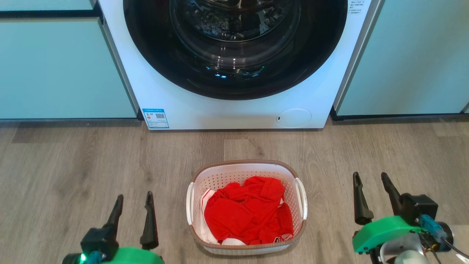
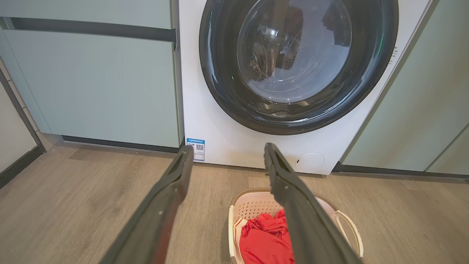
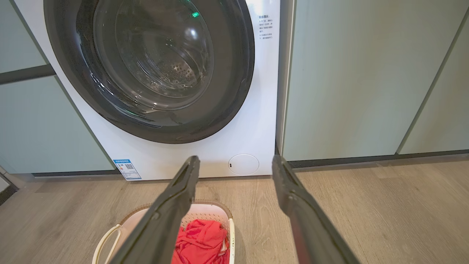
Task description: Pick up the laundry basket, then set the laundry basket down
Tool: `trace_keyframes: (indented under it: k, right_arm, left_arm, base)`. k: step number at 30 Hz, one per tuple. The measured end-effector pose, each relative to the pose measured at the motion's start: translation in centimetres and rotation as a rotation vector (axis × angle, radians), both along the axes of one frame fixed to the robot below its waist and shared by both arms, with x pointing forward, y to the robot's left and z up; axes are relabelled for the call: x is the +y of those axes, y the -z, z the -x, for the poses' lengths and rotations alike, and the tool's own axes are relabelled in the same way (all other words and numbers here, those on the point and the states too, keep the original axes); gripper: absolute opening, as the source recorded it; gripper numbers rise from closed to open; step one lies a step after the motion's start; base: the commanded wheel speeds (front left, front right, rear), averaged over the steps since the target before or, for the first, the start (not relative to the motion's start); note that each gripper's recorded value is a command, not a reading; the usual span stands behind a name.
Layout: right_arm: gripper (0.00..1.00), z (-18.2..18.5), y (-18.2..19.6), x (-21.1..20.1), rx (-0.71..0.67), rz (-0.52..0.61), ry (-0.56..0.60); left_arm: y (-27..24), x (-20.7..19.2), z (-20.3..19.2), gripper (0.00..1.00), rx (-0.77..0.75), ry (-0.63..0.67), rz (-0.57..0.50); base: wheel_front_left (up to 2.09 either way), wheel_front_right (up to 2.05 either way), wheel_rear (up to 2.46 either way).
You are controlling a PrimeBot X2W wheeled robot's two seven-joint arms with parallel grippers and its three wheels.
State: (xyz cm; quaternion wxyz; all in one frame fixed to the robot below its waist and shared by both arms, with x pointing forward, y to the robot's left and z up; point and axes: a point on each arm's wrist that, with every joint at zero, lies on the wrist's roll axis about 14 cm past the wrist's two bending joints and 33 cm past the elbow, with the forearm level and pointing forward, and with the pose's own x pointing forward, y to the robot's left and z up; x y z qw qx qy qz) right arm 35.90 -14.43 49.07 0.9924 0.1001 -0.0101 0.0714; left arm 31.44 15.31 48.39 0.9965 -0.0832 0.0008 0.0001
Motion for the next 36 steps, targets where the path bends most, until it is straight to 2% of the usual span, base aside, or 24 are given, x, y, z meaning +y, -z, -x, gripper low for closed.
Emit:
trace_keyframes:
  k: [24, 25, 31, 36]
  right_arm:
    - [1.00, 0.1, 0.0, -0.3, -0.001, 0.000, 0.008]
    - [0.00, 0.1, 0.1, -0.3, 0.003, 0.000, 0.009]
    - [0.00, 1.7, 3.9, -0.4, 0.126, -0.006, 0.017]
    - [0.00, 1.9, 4.2, -0.7, 0.147, -0.061, 0.035]
  left_arm:
    - [0.3, 0.3, -0.1, 1.00, 0.011, -0.009, 0.003]
    - [0.4, 0.3, -0.1, 0.00, 0.014, -0.010, 0.006]
    - [3.9, 0.4, 1.4, 0.00, 0.132, -0.015, 0.008]
    - [4.3, 0.6, 1.6, 0.00, 0.154, -0.028, 0.068]
  base:
    - [0.00, 0.00, 0.00]
    - [0.00, 0.00, 0.00]
    - [0.00, 0.00, 0.00]
    - [0.00, 0.00, 0.00]
